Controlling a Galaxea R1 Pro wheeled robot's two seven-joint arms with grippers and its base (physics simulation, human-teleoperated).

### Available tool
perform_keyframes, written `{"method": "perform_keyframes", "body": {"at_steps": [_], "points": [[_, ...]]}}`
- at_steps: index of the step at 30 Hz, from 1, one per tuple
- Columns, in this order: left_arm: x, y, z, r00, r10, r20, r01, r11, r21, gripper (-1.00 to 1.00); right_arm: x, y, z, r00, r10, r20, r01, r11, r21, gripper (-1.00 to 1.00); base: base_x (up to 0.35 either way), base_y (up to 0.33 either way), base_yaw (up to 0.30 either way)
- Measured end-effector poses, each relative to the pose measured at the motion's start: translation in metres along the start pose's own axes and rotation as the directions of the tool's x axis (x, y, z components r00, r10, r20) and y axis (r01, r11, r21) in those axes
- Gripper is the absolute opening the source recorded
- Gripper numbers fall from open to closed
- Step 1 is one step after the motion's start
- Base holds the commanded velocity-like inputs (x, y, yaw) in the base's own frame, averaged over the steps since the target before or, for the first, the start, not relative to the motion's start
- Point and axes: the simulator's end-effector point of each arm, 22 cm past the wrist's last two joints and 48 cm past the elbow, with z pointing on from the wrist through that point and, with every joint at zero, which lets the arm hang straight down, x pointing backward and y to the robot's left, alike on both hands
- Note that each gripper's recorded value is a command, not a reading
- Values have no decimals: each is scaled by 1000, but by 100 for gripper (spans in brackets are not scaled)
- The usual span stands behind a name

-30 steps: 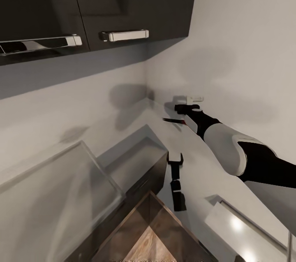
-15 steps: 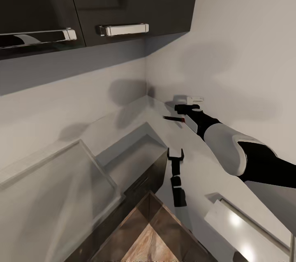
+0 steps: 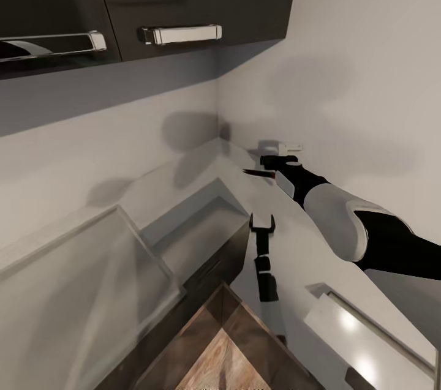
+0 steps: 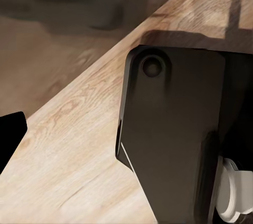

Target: In the kitchen, take the Vidalia onion out of the sink, dice it on the chopping board with the paring knife, put the diced onion into the bowl on the countertop, then place both the paring knife and the chopping board into the sink.

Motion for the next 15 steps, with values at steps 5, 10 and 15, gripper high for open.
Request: {"method": "perform_keyframes", "body": {"at_steps": [5, 10, 15], "points": [[2, 0, -1, 1000, 1, -8, -1, 1000, -1, 100, 7, 0, 3, 1000, -1, -9, 1, 1000, 0, 100, 8, 0, 0], [5, 1, -2, 1000, 2, -16, -2, 1000, -2, 100, 13, 1, 6, 1000, -1, -17, 1, 1000, 0, 100, 1, 0, 0], [7, 1, -3, 1000, 3, -24, -3, 1000, -2, 100, 19, 1, 9, 1000, -1, -25, 1, 1000, 0, 100, 23, -12, 0]]}}
